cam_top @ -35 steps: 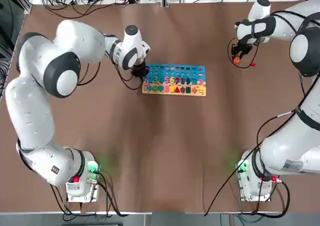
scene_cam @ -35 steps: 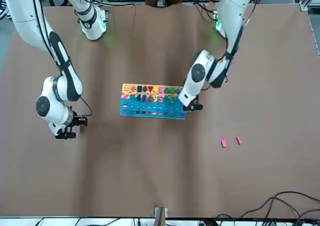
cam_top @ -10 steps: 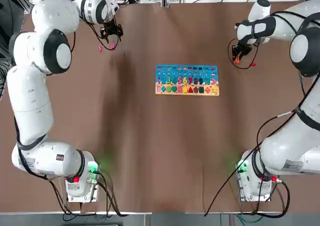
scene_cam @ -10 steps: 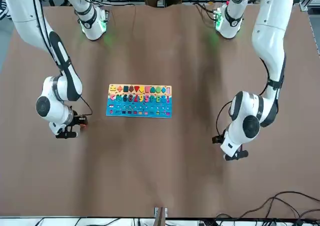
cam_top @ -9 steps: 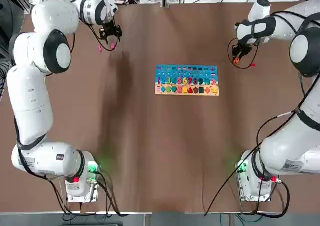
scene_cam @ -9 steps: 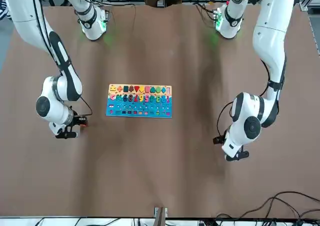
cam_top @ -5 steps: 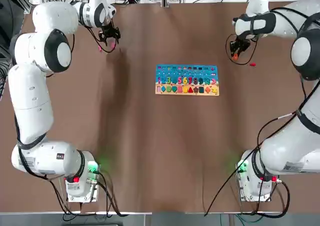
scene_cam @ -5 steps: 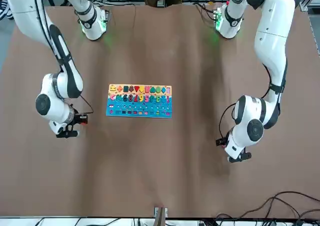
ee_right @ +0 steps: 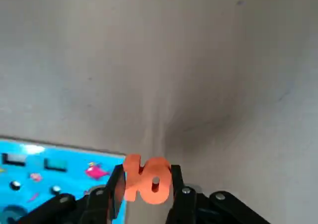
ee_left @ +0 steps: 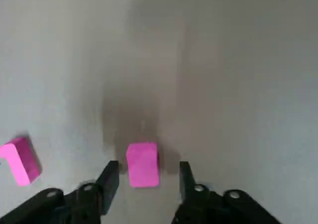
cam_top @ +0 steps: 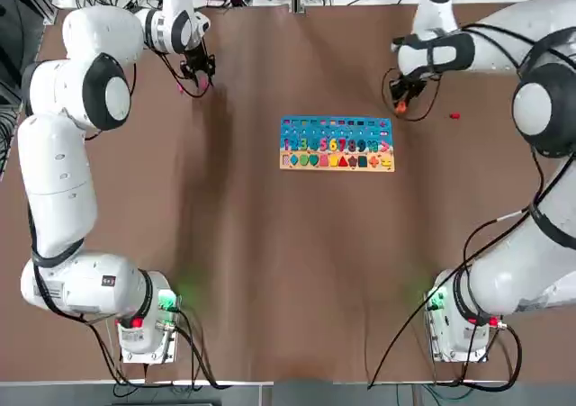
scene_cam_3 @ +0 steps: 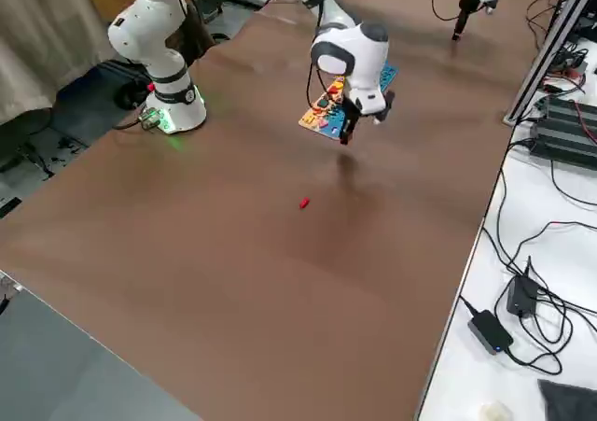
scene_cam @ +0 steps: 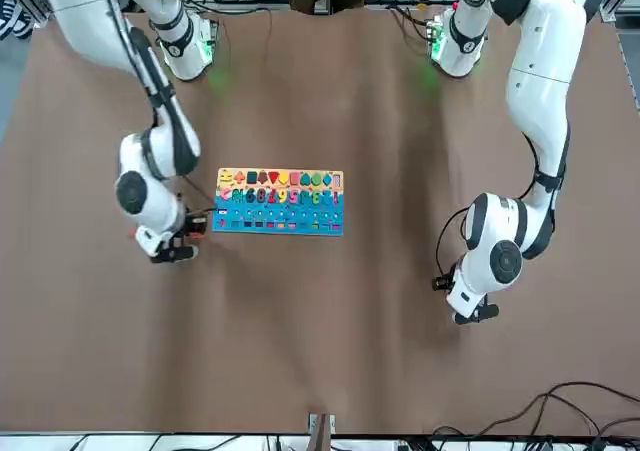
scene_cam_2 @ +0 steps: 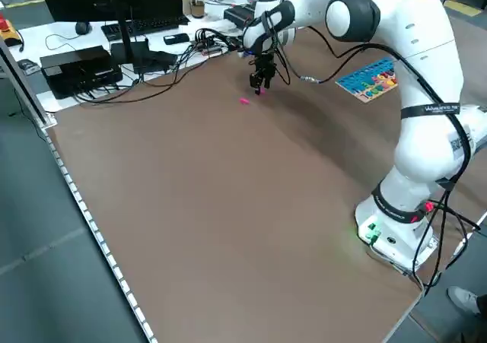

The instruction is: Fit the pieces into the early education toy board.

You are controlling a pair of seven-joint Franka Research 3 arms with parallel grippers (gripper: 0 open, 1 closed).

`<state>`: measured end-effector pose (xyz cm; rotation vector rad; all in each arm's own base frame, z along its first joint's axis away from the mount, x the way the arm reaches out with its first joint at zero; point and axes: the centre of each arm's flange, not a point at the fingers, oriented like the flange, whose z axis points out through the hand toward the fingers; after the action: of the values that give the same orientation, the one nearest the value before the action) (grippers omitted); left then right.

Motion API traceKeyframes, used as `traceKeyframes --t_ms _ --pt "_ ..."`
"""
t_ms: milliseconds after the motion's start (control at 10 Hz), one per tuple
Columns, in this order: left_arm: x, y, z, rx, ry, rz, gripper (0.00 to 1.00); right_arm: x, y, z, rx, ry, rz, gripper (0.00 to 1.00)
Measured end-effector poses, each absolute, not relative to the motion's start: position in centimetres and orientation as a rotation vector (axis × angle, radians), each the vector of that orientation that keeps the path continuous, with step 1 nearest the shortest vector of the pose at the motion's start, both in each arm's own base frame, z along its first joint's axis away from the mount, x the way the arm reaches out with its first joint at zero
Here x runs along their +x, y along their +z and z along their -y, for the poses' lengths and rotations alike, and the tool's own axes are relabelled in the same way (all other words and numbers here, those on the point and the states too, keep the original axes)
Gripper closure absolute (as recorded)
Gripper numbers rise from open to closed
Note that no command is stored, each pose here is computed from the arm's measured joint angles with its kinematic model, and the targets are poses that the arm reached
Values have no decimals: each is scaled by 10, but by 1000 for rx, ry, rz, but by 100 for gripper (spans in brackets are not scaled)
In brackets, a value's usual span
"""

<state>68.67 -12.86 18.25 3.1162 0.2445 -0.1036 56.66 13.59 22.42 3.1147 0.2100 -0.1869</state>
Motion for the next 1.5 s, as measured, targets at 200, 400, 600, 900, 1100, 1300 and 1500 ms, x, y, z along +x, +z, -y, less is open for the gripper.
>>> traceKeyframes --t_ms 200,400,600,900,1100,1300,1500 --pt "687 183 129 3116 -100 -236 56 549 216 -153 3101 -228 -226 59" --pt "688 184 129 3116 -97 -235 69 535 212 -163 3091 -252 -239 59" --pt "689 185 129 3115 -92 -236 73 528 212 -180 3086 -252 -216 59" --pt "689 205 144 3111 -92 -202 74 513 209 -206 3095 -193 -221 59" --pt "674 237 189 3127 -121 -95 74 501 198 -208 3100 -178 -194 59" --pt "638 259 243 3144 -139 4 74 493 197 -224 3097 -175 -166 59" --pt "587 259 301 3160 -190 50 74 488 197 -234 3095 -173 -164 59"
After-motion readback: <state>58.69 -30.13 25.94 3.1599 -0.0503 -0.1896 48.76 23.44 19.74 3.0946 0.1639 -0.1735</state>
